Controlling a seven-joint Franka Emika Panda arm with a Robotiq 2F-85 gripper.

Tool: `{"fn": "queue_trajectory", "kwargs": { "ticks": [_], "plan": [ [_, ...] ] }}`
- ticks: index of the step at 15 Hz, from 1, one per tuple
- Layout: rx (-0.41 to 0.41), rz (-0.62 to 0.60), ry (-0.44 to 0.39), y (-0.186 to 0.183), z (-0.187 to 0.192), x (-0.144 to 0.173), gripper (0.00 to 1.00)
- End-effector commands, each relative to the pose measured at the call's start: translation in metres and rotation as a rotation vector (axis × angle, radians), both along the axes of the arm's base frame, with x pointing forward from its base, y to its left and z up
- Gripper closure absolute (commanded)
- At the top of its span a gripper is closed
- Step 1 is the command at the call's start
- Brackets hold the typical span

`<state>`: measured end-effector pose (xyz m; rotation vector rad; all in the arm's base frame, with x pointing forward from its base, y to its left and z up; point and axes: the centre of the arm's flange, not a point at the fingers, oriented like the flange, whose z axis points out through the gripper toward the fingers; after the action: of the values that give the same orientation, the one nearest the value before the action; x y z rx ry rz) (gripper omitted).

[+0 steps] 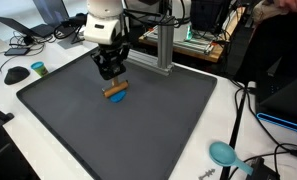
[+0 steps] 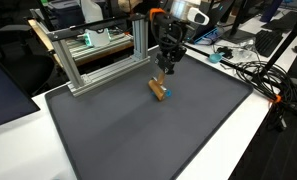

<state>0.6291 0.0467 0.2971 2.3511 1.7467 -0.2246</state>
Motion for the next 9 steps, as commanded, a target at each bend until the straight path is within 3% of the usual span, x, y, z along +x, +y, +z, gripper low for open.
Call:
{"fn": "queue_trajectory", "kwargs": {
  "ticks": [1,9],
  "plan": [
    [0.015,-0.006,0.06,0.002,-0.029,-0.01,0.78],
    [0.088,0.012,0.027,0.019,-0.018,-0.007,0.78]
  ]
}}
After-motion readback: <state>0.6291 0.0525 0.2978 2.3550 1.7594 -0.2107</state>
